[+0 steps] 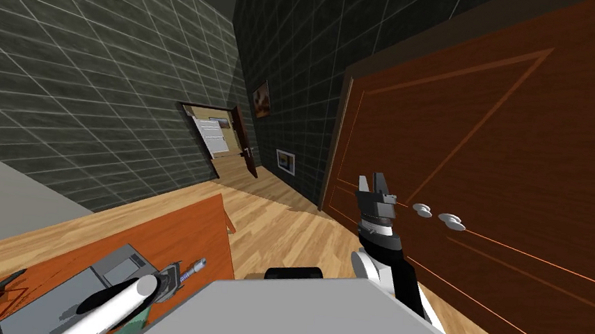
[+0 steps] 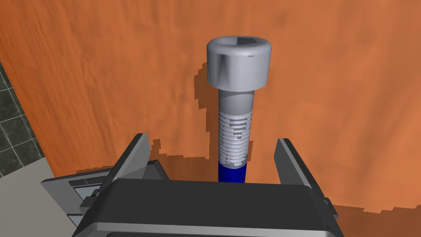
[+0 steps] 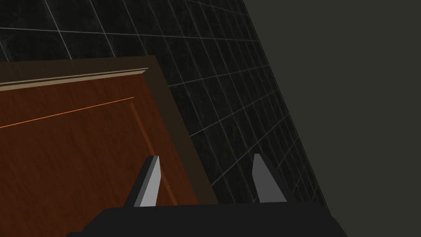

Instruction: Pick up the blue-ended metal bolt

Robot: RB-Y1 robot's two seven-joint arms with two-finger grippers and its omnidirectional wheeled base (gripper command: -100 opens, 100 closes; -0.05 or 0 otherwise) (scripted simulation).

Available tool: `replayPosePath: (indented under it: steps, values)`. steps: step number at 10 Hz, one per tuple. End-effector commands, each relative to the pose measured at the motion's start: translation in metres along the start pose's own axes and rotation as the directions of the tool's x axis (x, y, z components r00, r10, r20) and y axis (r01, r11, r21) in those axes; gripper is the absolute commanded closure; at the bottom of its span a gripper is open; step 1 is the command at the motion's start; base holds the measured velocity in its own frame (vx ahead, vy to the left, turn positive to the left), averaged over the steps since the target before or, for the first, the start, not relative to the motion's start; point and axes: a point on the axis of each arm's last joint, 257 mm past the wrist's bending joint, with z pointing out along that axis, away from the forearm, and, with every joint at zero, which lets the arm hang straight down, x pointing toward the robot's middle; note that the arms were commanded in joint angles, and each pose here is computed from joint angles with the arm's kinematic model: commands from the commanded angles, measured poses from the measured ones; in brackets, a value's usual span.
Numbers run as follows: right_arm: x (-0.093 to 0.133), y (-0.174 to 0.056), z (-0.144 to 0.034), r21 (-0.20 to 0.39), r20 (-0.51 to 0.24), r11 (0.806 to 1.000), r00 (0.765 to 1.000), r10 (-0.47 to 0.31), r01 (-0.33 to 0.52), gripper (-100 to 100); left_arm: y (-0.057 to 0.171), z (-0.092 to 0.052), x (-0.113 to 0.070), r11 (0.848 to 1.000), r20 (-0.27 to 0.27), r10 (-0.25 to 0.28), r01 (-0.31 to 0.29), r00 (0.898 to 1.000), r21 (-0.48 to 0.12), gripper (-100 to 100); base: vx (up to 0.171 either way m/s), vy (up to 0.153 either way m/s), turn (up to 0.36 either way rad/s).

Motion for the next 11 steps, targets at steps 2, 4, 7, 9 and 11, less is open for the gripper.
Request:
replayPosePath:
  steps: [2, 4, 7, 9, 11]
  values:
    - [0.0, 0.0, 0.0, 0.0, 0.0, 1.0, 1.0, 0.0, 0.0, 0, 0.02, 0.003, -0.009, 0.997, 0.003, -0.043, 0.043, 0.999, -0.06, -100, 0.02, 0.049, -0.072]
    - [0.0, 0.0, 0.0, 0.0, 0.0, 1.0, 1.0, 0.0, 0.0, 0, 0.017, 0.002, -0.007, 0.998, 0.002, -0.036, 0.036, 0.999, -0.05, 0, 0.002, 0.009, -0.005]
    - [0.0, 0.0, 0.0, 0.0, 0.0, 1.0, 1.0, 0.0, 0.0, 0, 0.037, 0.007, 0.034, 0.998, -0.028, 0.023, -0.024, 0.999, -0.057, -100, 0.054, 0.083, 0.196]
    - [0.0, 0.0, 0.0, 0.0, 0.0, 1.0, 1.0, 0.0, 0.0, 0, 0.045, 0.008, 0.052, 0.997, -0.041, 0.044, -0.047, 0.998, -0.056, -100, 0.061, 0.082, 0.117]
    - [0.0, 0.0, 0.0, 0.0, 0.0, 1.0, 1.0, 0.0, 0.0, 0, 0.051, 0.009, 0.07, 0.996, -0.056, 0.065, -0.068, 0.996, -0.054, -100, 0.04, 0.009, 0.127]
